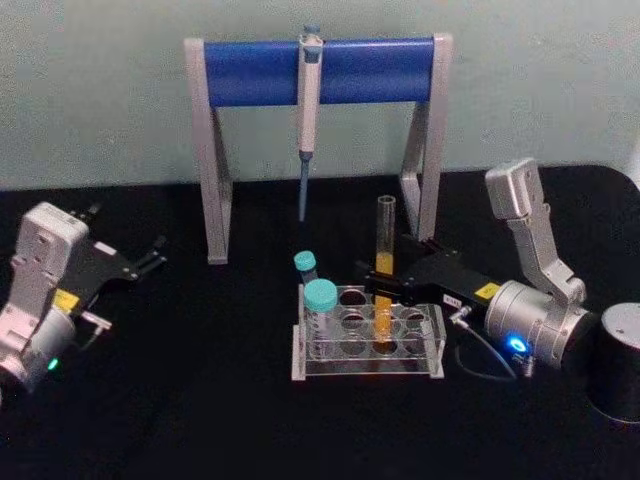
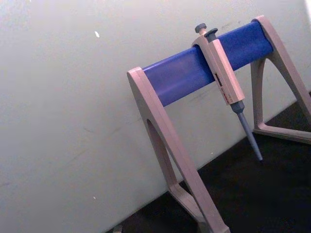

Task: Pick up the test tube from the test tube rack, shake it, then place it back into the test tube rack.

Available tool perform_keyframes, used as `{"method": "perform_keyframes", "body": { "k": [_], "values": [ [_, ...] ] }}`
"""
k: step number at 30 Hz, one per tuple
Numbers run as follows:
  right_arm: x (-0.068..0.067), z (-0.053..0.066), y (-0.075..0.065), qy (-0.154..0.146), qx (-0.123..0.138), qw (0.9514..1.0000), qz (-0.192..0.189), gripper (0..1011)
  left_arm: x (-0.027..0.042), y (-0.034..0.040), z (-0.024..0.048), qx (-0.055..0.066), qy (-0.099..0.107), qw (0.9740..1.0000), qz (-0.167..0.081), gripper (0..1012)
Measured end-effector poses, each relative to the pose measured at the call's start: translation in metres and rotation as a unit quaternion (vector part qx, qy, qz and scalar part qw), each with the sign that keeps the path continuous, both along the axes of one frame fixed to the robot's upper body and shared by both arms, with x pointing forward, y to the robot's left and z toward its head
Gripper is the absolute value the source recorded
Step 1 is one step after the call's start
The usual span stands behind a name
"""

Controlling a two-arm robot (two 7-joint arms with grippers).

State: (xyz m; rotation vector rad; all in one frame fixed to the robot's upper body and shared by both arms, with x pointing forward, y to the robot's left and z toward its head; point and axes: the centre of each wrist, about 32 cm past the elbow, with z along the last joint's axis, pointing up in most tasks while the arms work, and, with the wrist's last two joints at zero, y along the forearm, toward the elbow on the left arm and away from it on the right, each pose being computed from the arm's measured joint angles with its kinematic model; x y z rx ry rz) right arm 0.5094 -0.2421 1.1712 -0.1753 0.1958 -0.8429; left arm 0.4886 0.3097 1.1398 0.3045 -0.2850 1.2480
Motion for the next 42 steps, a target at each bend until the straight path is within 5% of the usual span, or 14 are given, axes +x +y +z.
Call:
{"method": "perform_keyframes", "body": {
  "k": [23, 31, 42],
  "values": [
    [0.0055, -0.0018, 0.0038, -0.002, 0.007, 1.0, 0.003, 1000, 0.0, 0.0, 0.0, 0.0, 0.0, 1.0, 0.0, 1001],
    [0.0053, -0.0017, 0.0035, -0.002, 0.007, 1.0, 0.002, 837, 0.0, 0.0, 0.0, 0.0, 0.0, 1.0, 0.0, 1001],
    [0.0051, -0.0015, 0.0034, -0.002, 0.007, 1.0, 0.002, 477, 0.0, 0.0, 0.0, 0.0, 0.0, 1.0, 0.0, 1001]
  ]
}}
